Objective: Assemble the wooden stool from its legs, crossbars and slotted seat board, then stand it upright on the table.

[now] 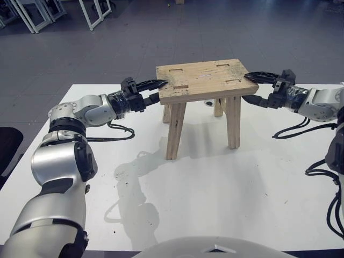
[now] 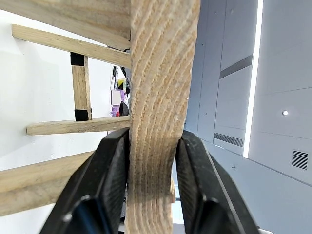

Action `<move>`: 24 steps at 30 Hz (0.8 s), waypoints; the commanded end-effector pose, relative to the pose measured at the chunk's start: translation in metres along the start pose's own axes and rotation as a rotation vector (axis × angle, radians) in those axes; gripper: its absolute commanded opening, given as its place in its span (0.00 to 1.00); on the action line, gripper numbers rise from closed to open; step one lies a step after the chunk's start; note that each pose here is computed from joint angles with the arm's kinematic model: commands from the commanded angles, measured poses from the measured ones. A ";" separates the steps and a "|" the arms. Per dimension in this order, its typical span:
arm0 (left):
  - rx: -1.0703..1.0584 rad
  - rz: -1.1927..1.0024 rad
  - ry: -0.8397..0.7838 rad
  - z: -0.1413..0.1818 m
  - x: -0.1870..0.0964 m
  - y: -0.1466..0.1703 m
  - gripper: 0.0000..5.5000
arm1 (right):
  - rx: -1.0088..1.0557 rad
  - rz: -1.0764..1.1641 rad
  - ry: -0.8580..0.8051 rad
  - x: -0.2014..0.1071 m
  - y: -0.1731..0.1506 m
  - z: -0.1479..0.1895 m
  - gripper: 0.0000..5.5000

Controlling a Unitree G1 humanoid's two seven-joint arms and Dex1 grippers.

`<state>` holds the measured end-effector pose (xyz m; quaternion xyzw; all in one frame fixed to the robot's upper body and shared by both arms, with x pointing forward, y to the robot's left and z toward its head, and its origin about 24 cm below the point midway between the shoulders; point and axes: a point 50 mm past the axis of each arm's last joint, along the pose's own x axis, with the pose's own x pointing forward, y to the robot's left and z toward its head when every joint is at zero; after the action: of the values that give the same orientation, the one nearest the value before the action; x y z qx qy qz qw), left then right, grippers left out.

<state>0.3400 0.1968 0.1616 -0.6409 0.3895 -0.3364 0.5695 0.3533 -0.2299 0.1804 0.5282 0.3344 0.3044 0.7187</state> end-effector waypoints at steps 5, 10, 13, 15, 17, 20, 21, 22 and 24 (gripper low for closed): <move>-0.019 0.198 -0.070 0.004 -0.009 0.034 0.38 | -0.035 -0.091 -0.131 -0.012 -0.010 0.012 0.77; 0.001 0.076 -0.109 0.008 -0.004 0.022 0.52 | -0.119 -0.063 -0.308 -0.010 0.008 0.032 0.92; 0.013 0.029 -0.170 0.014 -0.011 0.017 0.53 | -0.479 -0.065 -0.383 0.007 0.044 0.044 0.92; 0.023 -0.023 -0.230 0.020 -0.016 0.012 0.53 | -0.820 -0.036 -0.415 0.028 0.074 0.044 0.92; 0.036 -0.069 -0.272 0.023 -0.017 0.009 0.53 | -1.056 -0.001 -0.445 0.047 0.098 0.039 0.92; 0.058 -0.123 -0.295 0.024 -0.017 0.005 0.53 | -1.313 0.074 -0.549 0.069 0.133 0.030 0.92; 0.068 -0.134 -0.285 0.023 -0.015 0.003 0.53 | -1.341 0.108 -0.580 0.074 0.142 0.027 0.92; 0.080 -0.141 -0.271 0.021 -0.012 0.003 0.53 | -1.358 0.132 -0.595 0.079 0.147 0.024 0.92; 0.115 -0.147 -0.267 0.020 -0.011 0.001 0.53 | -1.357 0.140 -0.587 0.087 0.141 0.021 0.92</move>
<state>0.3538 0.2154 0.1600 -0.6844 0.2425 -0.3098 0.6139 0.4074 -0.1421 0.3111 0.0518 -0.1713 0.3334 0.9257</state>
